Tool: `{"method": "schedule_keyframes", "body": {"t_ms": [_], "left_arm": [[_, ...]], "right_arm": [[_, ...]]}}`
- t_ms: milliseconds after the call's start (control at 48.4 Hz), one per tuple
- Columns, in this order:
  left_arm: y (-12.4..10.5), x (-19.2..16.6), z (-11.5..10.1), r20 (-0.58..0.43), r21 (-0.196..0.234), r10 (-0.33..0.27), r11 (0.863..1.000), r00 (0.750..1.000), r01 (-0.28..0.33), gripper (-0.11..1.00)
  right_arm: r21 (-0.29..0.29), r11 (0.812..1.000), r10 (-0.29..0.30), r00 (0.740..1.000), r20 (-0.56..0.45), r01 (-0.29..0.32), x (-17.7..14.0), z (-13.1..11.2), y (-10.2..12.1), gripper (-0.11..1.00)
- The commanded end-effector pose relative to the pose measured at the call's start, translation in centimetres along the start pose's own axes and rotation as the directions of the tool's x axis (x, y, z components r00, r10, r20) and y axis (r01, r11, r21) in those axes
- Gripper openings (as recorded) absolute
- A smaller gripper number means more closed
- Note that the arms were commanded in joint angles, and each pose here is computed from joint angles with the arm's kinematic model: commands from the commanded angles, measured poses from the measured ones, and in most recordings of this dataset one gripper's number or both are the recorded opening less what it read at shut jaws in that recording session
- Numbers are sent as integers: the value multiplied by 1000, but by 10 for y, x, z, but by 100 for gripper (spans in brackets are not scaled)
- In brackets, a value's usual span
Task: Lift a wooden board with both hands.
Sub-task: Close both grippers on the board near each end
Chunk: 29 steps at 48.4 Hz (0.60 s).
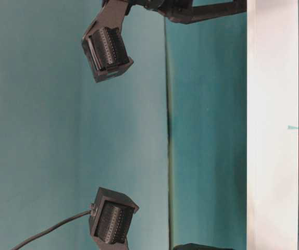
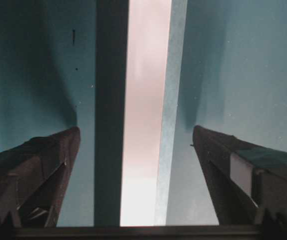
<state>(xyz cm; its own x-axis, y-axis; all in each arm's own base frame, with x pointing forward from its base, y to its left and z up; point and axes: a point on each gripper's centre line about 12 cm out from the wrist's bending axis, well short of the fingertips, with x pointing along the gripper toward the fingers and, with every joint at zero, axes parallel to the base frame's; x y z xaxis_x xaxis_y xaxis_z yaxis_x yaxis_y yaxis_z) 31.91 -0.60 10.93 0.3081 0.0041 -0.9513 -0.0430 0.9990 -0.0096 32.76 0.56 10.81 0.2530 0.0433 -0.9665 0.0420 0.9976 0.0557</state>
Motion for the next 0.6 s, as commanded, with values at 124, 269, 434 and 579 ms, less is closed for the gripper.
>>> {"method": "schedule_keyframes", "body": {"t_ms": [124, 269, 434, 579], "left_arm": [[-1, -3, 5, 19, -6, 1, 1000, 1000, -1, 79], [1, -4, 5, 11, -10, 2, 1000, 1000, -2, 35], [0, -3, 6, 17, -7, 1, 1000, 1000, -1, 18], [0, -3, 6, 17, -1, 1, 1000, 1000, -1, 18]], "right_arm": [[43, 999, 3, 1000, -26, -2, 4, -4, 2, 69], [71, 997, 3, 998, -59, 1, 4, -9, 3, 28], [80, 997, 4, 998, -60, 1, 5, -8, 4, 21], [76, 997, 4, 998, -65, 1, 4, -8, 4, 21]]}}
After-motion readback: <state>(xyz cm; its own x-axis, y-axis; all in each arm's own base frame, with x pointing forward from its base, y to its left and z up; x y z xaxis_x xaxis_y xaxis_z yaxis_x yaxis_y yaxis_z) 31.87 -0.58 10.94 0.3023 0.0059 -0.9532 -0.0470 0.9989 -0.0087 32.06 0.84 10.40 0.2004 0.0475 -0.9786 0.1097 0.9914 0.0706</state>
